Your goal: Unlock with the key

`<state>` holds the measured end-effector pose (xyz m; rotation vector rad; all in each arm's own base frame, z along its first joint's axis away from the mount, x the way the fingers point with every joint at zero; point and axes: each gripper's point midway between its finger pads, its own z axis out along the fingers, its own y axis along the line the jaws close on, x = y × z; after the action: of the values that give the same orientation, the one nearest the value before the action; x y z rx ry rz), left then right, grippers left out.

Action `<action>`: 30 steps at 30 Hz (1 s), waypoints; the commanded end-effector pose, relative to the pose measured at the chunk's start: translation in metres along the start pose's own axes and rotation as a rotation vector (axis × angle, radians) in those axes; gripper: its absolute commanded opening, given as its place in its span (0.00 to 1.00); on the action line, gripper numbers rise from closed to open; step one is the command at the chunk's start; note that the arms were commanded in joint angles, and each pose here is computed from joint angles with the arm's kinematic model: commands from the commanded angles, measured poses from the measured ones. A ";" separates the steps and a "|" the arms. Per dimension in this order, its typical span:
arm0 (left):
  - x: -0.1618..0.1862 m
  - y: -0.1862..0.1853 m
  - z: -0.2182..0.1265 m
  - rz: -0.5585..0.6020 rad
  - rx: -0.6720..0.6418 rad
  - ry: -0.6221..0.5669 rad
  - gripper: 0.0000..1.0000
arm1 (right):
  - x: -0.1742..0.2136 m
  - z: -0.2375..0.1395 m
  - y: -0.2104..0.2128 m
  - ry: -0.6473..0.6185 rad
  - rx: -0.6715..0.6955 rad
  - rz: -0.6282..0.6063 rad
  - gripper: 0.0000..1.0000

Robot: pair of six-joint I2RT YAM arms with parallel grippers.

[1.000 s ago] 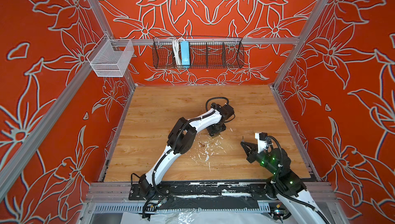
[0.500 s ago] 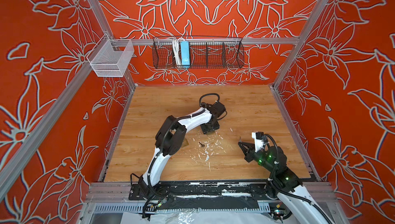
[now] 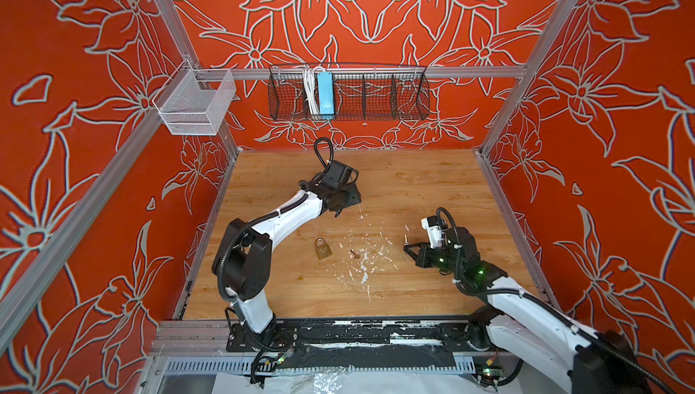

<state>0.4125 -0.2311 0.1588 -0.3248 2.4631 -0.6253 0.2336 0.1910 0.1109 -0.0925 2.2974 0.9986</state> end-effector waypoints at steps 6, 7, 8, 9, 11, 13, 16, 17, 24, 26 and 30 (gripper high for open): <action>-0.022 -0.002 -0.024 -0.145 0.127 -0.133 0.05 | -0.045 0.045 0.060 -0.103 -0.051 -0.023 0.00; -0.021 0.000 -0.027 -0.160 0.126 -0.137 0.04 | -0.046 0.051 0.062 -0.102 -0.062 -0.009 0.00; -0.020 0.001 -0.029 -0.171 0.123 -0.140 0.01 | -0.047 0.055 0.064 -0.104 -0.075 0.001 0.00; -0.020 0.004 -0.032 -0.190 0.119 -0.145 0.00 | -0.047 0.060 0.067 -0.106 -0.088 0.008 0.00; -0.020 0.002 -0.038 -0.200 0.136 -0.155 0.00 | -0.046 0.068 0.070 -0.094 -0.098 0.014 0.00; -0.020 -0.004 -0.041 -0.181 0.164 -0.146 0.00 | -0.045 0.076 0.075 -0.071 -0.112 0.007 0.00; -0.015 -0.008 -0.040 -0.185 0.203 -0.132 0.00 | -0.044 0.084 0.082 -0.055 -0.133 -0.002 0.00; -0.013 -0.010 -0.040 -0.188 0.220 -0.129 0.00 | -0.045 0.085 0.083 -0.055 -0.139 -0.003 0.00; -0.005 -0.018 -0.032 -0.170 0.276 -0.092 0.00 | -0.045 0.094 0.093 -0.010 -0.170 -0.011 0.00; -0.002 -0.020 -0.031 -0.165 0.281 -0.089 0.00 | -0.044 0.096 0.094 -0.001 -0.172 -0.011 0.00; 0.002 -0.024 -0.031 -0.147 0.291 -0.088 0.00 | -0.042 0.101 0.095 0.017 -0.179 -0.007 0.00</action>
<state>0.3895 -0.2291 0.1674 -0.4728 2.3301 -0.9162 0.2907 0.3104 0.1353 -0.1726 2.2306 1.1558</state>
